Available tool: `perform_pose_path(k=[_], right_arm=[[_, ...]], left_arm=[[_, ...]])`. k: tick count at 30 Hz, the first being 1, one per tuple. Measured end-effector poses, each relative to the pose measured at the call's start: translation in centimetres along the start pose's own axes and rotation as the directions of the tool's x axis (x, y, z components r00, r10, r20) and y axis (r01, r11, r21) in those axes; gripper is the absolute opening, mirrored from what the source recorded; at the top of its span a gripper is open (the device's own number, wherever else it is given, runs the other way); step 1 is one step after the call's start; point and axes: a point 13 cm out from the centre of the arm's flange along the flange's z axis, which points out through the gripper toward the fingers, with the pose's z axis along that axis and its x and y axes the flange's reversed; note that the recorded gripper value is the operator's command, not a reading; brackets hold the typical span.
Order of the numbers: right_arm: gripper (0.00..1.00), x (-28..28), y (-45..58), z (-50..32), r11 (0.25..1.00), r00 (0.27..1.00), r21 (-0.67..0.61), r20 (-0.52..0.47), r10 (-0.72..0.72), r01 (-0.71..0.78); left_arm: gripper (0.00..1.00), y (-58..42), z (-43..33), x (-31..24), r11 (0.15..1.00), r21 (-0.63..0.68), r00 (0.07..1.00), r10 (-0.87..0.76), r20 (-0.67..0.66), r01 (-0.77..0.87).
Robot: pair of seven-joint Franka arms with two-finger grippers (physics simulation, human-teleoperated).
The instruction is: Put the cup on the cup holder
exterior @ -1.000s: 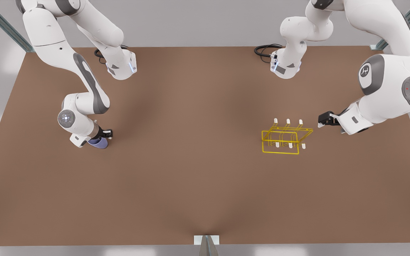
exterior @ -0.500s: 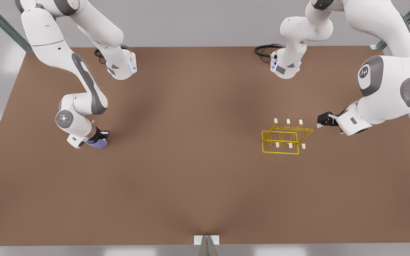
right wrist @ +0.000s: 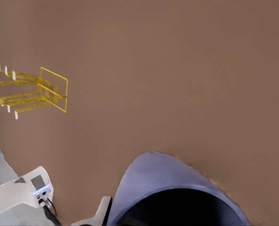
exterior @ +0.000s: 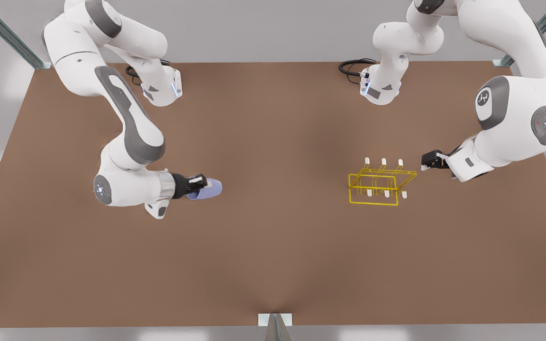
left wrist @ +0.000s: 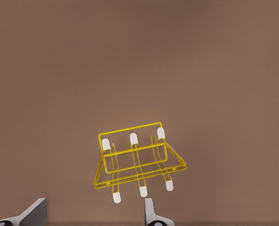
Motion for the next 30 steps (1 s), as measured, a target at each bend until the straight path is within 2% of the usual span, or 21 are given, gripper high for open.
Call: perform_pose_path(k=[3, 5, 9, 12, 14, 22, 23, 24, 25, 30], right_arm=[[0.21, -3.6, 8.2, 7.2, 0.966, 0.993, -0.258, -0.104, -0.058, 0.029], [0.21, -5.3, 11.4, 13.0, 0.924, 0.985, -0.382, -0.153, -0.075, 0.011], [0.21, -6.7, 12.7, 22.4, 0.837, 0.975, -0.547, -0.202, -0.091, -0.035], [0.21, -7.1, 12.7, 24.7, 0.784, 0.977, -0.620, -0.186, -0.107, -0.032], [0.21, -7.2, 12.3, 26.3, 0.761, 0.979, -0.648, -0.168, -0.118, -0.020], [0.21, -7.8, 8.8, 31.1, 0.787, 0.979, -0.606, -0.066, -0.192, 0.114], [0.24, -7.9, 8.7, 31.2, 0.786, 0.977, -0.604, -0.053, -0.205, 0.132], [0.32, -7.9, 8.6, 31.3, 0.784, 0.975, -0.602, -0.041, -0.217, 0.150], [0.36, -8.0, 8.4, 31.4, 0.785, 0.973, -0.597, -0.030, -0.229, 0.166], [0.47, -8.2, 7.7, 32.0, 0.779, 0.961, -0.583, 0.014, -0.277, 0.234]], left_arm=[[1.00, -0.1, 0.1, 0.0, 1.000, 0.000, 1.000, 0.001, -0.001, -0.001], [1.00, -0.1, 0.1, 0.0, 1.000, 0.000, 1.000, 0.001, -0.002, -0.001], [1.00, -0.1, 0.1, 0.0, 1.000, 0.000, 1.000, 0.001, -0.002, -0.001], [1.00, -0.1, 0.1, 0.0, 1.000, 0.000, 1.000, 0.002, -0.002, -0.002], [1.00, -0.1, 0.1, -0.1, 1.000, 0.000, 1.000, 0.003, -0.002, -0.003], [1.00, -0.5, 0.3, 0.0, 1.000, 0.001, 1.000, 0.009, -0.006, -0.009], [1.00, -0.6, 0.3, 0.0, 1.000, 0.002, 1.000, 0.011, -0.007, -0.011], [1.00, -0.7, 0.3, 0.0, 1.000, 0.002, 1.000, 0.012, -0.009, -0.012], [1.00, -0.7, 0.3, 0.0, 1.000, 0.002, 1.000, 0.012, -0.009, -0.012], [1.00, -0.6, 0.7, -0.1, 1.000, 0.003, 1.000, 0.011, -0.017, -0.011]])
